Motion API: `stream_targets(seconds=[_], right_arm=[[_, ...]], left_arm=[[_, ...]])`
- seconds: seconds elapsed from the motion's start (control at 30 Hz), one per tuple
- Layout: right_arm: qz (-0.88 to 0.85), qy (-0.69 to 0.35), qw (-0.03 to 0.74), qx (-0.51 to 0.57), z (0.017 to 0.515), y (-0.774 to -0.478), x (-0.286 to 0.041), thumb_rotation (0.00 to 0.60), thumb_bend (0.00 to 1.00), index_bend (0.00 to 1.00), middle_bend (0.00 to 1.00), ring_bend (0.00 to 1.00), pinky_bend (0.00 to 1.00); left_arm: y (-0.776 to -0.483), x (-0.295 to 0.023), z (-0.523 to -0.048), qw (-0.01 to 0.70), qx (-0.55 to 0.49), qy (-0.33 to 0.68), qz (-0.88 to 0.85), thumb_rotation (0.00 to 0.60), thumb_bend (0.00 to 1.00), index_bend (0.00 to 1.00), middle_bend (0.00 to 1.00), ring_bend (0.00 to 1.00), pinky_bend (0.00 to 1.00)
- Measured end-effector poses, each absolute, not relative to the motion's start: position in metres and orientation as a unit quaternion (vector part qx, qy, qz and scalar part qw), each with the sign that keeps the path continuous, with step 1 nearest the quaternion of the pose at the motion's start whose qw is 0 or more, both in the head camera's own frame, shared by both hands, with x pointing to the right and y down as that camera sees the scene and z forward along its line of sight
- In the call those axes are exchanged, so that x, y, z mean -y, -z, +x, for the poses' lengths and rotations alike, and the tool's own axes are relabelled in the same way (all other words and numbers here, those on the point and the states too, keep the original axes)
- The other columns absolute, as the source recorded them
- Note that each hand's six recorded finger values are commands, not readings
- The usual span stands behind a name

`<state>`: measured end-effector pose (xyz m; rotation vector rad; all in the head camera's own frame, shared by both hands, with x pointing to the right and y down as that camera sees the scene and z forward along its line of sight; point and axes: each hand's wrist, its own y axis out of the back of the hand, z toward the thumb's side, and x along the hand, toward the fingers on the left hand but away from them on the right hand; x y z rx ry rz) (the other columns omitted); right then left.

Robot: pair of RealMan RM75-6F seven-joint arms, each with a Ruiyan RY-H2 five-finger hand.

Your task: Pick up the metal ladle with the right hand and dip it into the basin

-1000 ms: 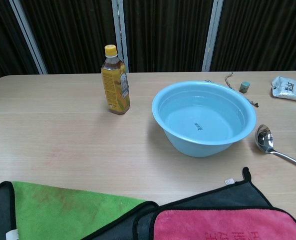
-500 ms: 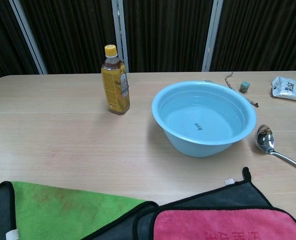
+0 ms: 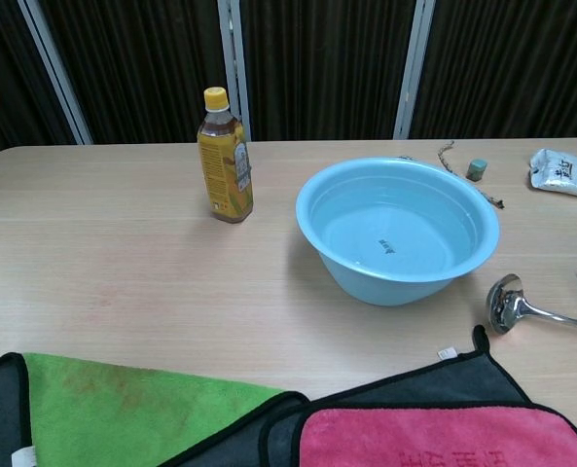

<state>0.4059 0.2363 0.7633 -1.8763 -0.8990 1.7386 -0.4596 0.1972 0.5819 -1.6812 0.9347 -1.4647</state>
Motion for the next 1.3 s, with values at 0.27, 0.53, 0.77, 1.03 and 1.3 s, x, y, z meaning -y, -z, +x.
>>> stream_targets(seconds=[0.27, 0.53, 0.77, 1.03, 1.3], right_arm=[[-0.675, -0.626, 0.226, 0.318, 0.407, -0.756, -0.231, 0.6, 0.51, 0.65, 0.0, 0.0, 0.0], [-0.672, -0.628, 0.249, 0.303, 0.405, -0.741, -0.224, 0.6, 0.56, 0.67, 0.0, 0.0, 0.0], [-0.666, -0.635, 0.266, 0.286, 0.407, -0.722, -0.215, 0.6, 0.59, 0.7, 0.0, 0.0, 0.0], [-0.663, -0.646, 0.25, 0.285, 0.428, -0.694, -0.202, 0.6, 0.6, 0.72, 0.0, 0.0, 0.0], [-0.654, -0.648, 0.246, 0.303, 0.447, -0.67, -0.186, 0.6, 0.6, 0.73, 0.0, 0.0, 0.0]], left_arm=[[-0.58, -0.198, -0.459, 0.353, -0.363, 0.561, -0.654, 0.446, 0.22, 0.0, 0.0, 0.0, 0.0], [-0.575, -0.199, -0.459, 0.352, -0.367, 0.553, -0.66, 0.441, 0.22, 0.0, 0.0, 0.0, 0.0], [-0.573, -0.2, -0.46, 0.351, -0.37, 0.547, -0.664, 0.444, 0.22, 0.0, 0.0, 0.0, 0.0], [-0.572, -0.202, -0.457, 0.346, -0.366, 0.54, -0.675, 0.442, 0.22, 0.0, 0.0, 0.0, 0.0], [-0.576, -0.203, -0.455, 0.335, -0.354, 0.537, -0.688, 0.442, 0.22, 0.0, 0.0, 0.0, 0.0]])
